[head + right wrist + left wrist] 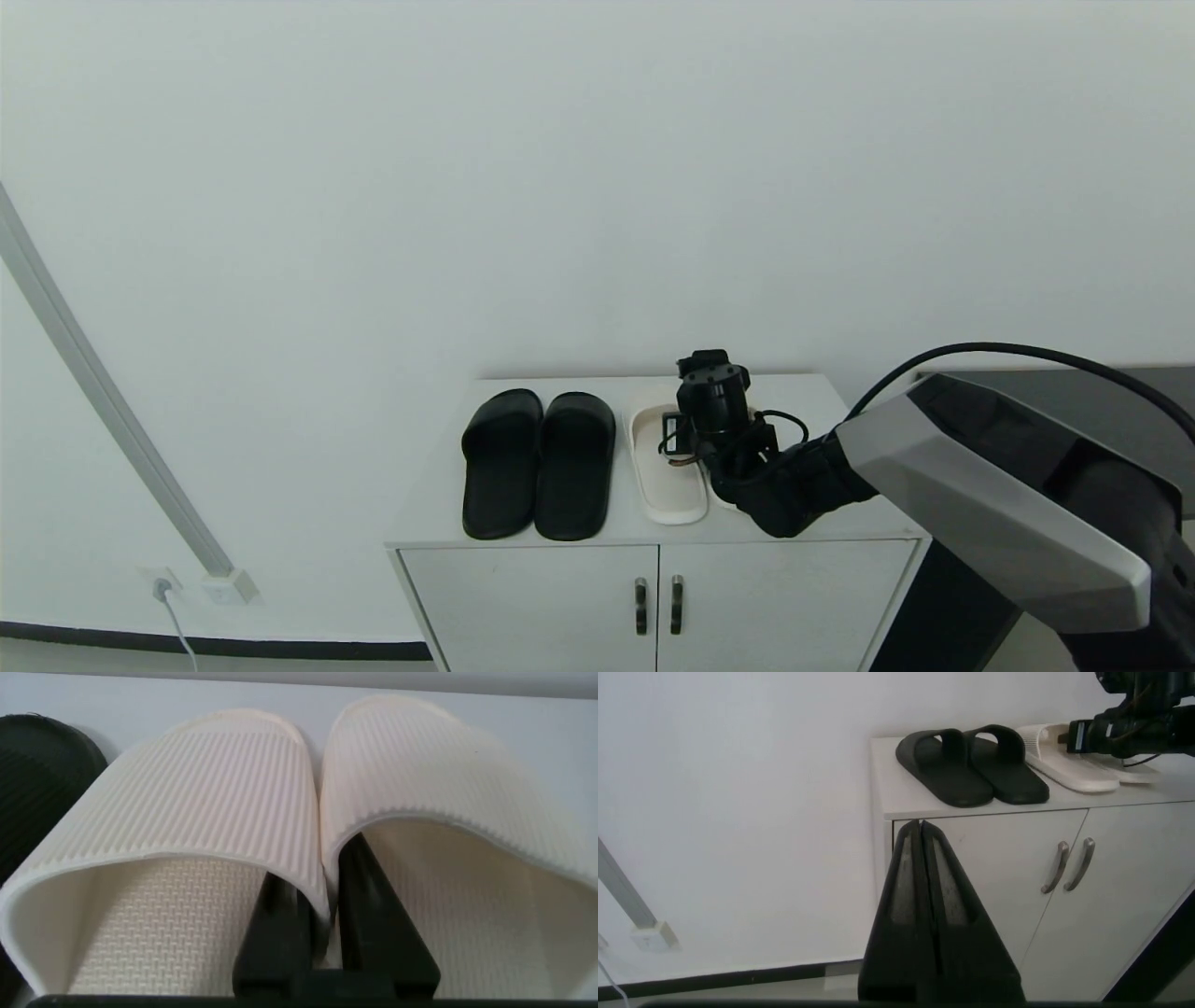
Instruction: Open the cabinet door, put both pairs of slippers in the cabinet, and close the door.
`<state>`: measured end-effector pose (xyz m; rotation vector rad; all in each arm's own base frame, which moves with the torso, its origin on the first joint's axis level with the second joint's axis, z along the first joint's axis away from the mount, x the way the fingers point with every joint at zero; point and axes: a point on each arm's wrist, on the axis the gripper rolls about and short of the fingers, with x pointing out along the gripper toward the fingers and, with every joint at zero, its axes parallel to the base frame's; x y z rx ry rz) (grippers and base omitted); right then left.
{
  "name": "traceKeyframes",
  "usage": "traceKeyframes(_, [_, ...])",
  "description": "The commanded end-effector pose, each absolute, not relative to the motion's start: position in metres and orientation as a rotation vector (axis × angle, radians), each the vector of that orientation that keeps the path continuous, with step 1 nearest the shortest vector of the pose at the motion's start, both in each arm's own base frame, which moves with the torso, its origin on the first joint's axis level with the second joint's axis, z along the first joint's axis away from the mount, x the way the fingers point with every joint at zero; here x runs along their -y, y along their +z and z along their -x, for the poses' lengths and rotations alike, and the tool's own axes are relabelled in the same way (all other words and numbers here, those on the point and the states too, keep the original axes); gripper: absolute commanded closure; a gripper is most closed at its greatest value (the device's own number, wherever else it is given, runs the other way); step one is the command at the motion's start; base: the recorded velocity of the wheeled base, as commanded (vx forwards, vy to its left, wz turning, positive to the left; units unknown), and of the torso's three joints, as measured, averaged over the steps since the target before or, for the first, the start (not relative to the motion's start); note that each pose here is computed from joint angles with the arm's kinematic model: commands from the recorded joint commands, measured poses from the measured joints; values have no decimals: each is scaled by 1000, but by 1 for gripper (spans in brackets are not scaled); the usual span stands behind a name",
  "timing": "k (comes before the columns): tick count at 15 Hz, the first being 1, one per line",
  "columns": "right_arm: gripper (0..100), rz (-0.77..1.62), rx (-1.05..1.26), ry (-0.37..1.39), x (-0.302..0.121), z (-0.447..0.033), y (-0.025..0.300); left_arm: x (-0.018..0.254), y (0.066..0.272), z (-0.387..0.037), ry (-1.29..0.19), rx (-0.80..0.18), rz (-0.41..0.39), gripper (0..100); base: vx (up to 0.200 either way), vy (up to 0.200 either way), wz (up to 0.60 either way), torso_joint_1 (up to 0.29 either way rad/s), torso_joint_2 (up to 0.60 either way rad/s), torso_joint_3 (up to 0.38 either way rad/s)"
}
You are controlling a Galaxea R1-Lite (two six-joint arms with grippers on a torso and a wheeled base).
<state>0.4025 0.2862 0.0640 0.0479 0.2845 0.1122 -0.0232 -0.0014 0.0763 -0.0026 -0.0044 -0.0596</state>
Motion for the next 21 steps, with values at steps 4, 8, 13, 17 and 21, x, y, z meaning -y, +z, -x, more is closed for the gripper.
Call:
traceKeyframes(4, [100, -68, -241, 129, -269, -371, 119, 1, 76, 23, -58, 3, 1, 100, 0, 0, 0, 0, 0, 0])
traceKeyframes(8, [100, -22, -242, 218, -242, -296, 160, 1, 76, 23, -57, 3, -2, 100, 0, 0, 0, 0, 0, 0])
traceKeyframes(13, [100, 4, -258, 516, -208, -203, 175, 1, 76, 23, -57, 3, 0, 100, 0, 0, 0, 0, 0, 0])
traceKeyframes(17, [100, 11, -336, 672, -172, -163, 160, 1, 76, 23, -57, 3, 1, 100, 0, 0, 0, 0, 0, 0])
traceKeyframes(21, [100, 17, -354, 692, -170, -162, 156, 1, 76, 23, -58, 3, 1, 100, 0, 0, 0, 0, 0, 0])
